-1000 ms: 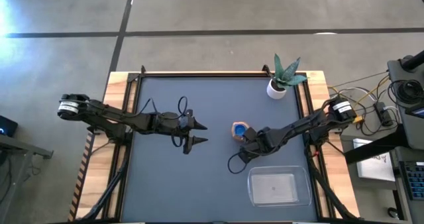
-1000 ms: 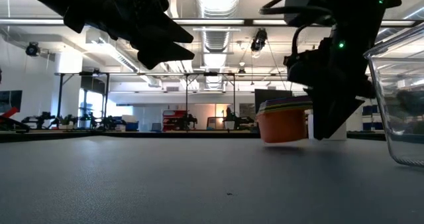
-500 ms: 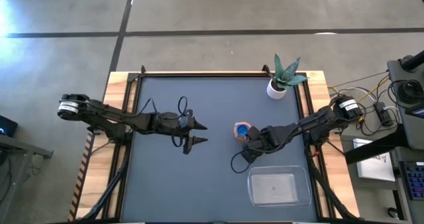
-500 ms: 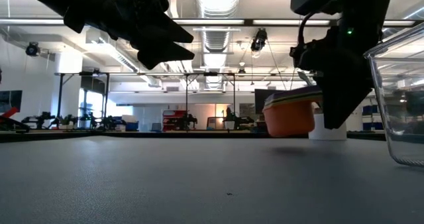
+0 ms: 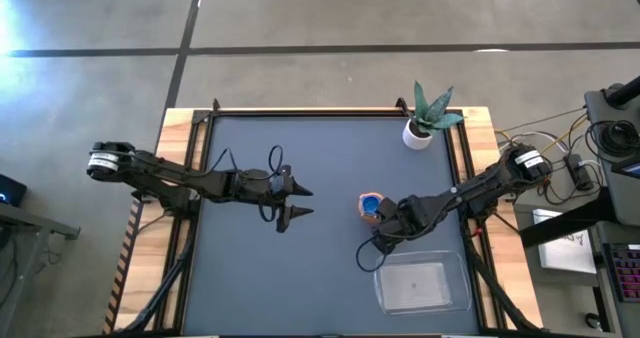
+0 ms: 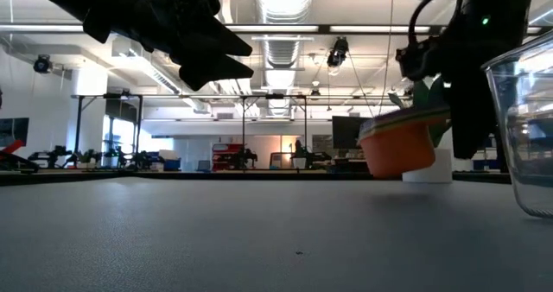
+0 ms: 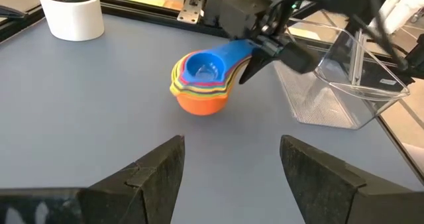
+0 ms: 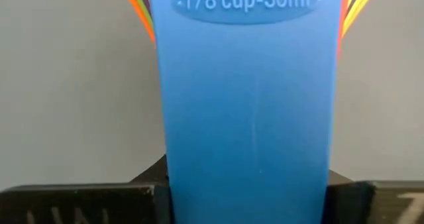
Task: Nest measuring cups in basket
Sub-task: Put the stacked measuring cups into the bin
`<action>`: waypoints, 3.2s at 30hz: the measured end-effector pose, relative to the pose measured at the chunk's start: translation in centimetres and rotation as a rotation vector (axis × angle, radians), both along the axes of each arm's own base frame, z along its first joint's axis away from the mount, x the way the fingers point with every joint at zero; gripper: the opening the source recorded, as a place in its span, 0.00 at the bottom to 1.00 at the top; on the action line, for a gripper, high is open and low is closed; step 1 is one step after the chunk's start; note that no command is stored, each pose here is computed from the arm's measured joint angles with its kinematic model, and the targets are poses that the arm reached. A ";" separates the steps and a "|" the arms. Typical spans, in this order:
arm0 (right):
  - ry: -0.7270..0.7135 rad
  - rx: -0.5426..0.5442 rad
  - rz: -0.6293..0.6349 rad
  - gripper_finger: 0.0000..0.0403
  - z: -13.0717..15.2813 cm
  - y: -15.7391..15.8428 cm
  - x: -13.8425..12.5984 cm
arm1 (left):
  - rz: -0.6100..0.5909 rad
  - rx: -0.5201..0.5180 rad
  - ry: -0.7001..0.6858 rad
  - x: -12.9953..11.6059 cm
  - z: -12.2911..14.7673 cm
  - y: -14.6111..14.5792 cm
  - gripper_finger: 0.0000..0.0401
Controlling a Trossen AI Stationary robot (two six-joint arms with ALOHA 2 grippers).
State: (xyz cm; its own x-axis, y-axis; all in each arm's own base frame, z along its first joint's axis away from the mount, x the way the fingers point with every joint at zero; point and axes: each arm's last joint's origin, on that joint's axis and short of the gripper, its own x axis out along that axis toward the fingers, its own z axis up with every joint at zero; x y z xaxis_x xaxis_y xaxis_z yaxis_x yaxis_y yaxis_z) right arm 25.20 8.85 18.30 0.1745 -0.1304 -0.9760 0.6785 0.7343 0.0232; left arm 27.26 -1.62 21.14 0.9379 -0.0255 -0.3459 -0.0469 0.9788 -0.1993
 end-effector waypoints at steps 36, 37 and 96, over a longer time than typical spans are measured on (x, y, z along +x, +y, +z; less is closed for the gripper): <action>-0.204 -0.004 0.324 0.26 11.8 14.4 -9.5 | 0.008 -0.019 -0.003 0.0 0.0 0.0 0.58; -0.201 -0.004 0.331 0.26 11.6 14.9 -9.8 | 0.008 -0.021 -0.003 0.0 0.0 0.0 0.58; -0.063 -0.062 0.694 0.26 5.4 11.7 -14.5 | -0.203 -0.082 -0.320 1.2 4.4 -0.7 0.58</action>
